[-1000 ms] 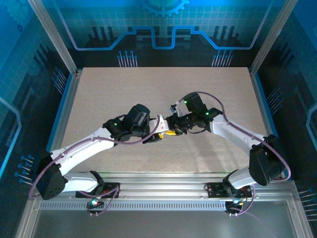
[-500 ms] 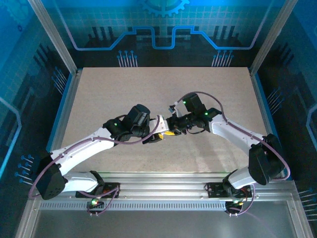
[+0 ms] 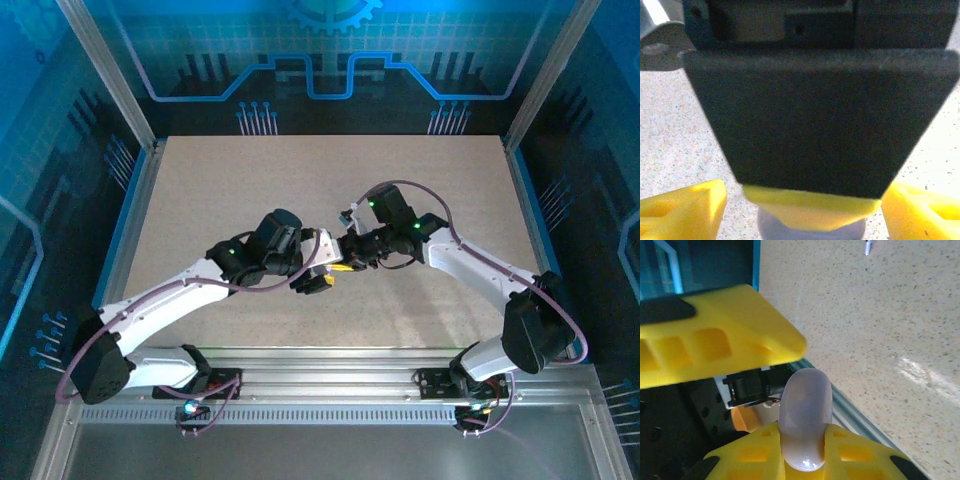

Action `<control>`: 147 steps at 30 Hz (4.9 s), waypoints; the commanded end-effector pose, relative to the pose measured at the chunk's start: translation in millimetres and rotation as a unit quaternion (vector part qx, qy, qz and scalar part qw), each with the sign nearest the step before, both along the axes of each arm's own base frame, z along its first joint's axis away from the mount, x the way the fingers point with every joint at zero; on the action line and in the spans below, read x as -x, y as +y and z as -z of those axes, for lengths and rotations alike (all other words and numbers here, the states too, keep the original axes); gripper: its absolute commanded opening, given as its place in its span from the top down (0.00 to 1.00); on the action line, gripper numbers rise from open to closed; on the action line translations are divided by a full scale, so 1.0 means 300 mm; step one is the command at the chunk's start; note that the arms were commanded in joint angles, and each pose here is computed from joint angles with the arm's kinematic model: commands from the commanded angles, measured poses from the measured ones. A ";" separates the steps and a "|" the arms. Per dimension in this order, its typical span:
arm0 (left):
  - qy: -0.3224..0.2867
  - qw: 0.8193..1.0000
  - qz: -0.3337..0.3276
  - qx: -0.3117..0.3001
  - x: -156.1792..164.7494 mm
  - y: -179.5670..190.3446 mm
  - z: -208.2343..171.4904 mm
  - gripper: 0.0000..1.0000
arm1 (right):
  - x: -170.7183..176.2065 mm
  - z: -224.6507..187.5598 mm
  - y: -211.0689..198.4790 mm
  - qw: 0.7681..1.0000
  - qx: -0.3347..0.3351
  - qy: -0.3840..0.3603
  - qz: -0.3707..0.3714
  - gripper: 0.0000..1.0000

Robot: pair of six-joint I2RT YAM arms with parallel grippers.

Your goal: Insert the wireless bluetooth earbuds into the charging case

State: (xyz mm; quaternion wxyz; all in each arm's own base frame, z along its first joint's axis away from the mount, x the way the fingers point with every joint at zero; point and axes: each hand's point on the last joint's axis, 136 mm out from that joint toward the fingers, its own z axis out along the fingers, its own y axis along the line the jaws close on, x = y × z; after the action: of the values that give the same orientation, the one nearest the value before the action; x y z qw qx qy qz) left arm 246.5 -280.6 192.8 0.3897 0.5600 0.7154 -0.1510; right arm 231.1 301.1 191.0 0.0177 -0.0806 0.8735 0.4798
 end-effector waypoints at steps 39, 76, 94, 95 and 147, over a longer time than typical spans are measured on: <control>0.072 0.967 0.199 0.144 0.196 -0.006 -0.223 0.40 | 0.171 -0.258 -0.198 0.803 0.021 -0.478 -0.354 0.82; 0.046 0.963 0.216 0.152 0.215 -0.076 -0.218 0.70 | 0.181 -0.255 -0.087 0.786 -0.023 -0.492 -0.374 0.81; 0.067 0.943 0.169 0.279 0.183 -0.115 -0.334 0.85 | 0.145 -0.363 -0.211 0.782 -0.058 -0.586 -0.206 0.47; 0.065 0.940 0.167 0.290 0.182 -0.116 -0.346 0.85 | 0.151 -0.372 -0.215 0.779 -0.071 -0.590 -0.199 0.48; 0.036 0.960 0.184 0.207 0.217 -0.080 -0.294 0.47 | 0.211 -0.332 -0.191 0.753 -0.046 -0.566 -0.333 0.88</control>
State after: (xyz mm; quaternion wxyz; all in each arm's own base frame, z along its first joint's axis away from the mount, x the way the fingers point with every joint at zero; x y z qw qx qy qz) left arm 185.5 -302.1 270.1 0.4249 0.5706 0.5860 -0.3881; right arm 173.5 240.6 287.8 0.3551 -0.6086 0.6094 0.3635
